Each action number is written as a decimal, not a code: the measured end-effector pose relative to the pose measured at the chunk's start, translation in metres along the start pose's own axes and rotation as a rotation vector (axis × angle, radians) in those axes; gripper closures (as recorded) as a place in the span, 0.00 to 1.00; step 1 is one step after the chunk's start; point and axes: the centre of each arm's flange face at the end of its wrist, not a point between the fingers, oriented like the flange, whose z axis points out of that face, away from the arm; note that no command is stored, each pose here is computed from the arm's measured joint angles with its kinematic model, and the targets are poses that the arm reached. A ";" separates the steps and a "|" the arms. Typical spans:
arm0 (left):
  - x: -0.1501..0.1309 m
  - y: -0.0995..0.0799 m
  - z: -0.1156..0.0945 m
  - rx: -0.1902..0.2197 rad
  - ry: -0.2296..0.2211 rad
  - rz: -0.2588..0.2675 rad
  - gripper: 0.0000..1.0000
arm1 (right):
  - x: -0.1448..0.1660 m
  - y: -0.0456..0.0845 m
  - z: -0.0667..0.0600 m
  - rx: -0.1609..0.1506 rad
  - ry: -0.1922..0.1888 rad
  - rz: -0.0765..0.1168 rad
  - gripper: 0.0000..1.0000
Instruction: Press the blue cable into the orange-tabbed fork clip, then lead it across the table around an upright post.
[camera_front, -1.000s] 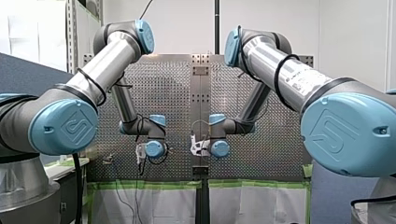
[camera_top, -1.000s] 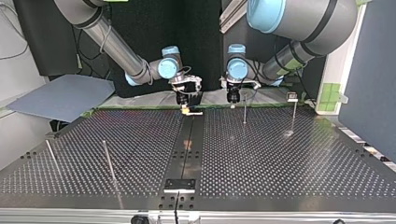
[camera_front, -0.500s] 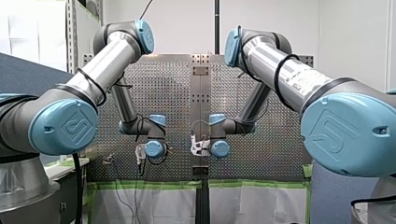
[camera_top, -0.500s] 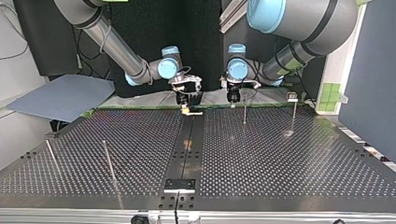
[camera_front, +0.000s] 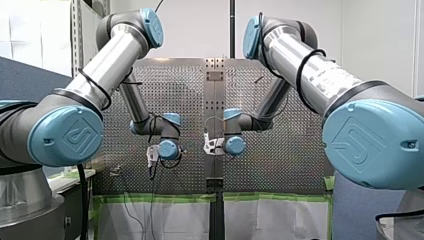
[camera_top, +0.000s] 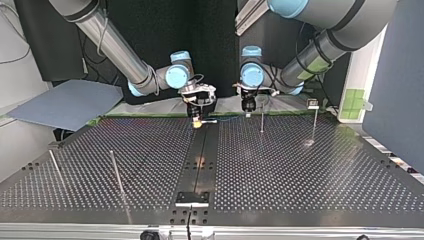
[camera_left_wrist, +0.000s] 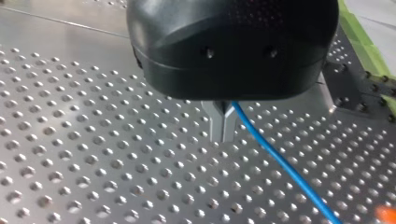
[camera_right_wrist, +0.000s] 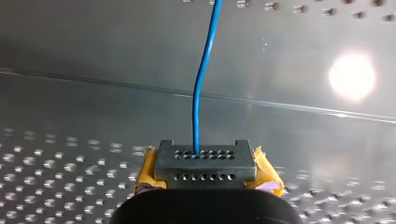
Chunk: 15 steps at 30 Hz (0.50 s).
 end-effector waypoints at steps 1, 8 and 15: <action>-0.005 -0.001 -0.002 0.000 0.000 0.000 1.00 | 0.006 0.000 -0.001 0.001 0.001 -0.001 1.00; -0.033 -0.009 -0.013 0.003 -0.001 0.002 1.00 | 0.047 0.000 -0.007 0.003 0.022 0.000 1.00; -0.060 -0.015 -0.024 0.007 -0.010 -0.003 1.00 | 0.085 0.004 -0.013 0.002 0.049 0.004 1.00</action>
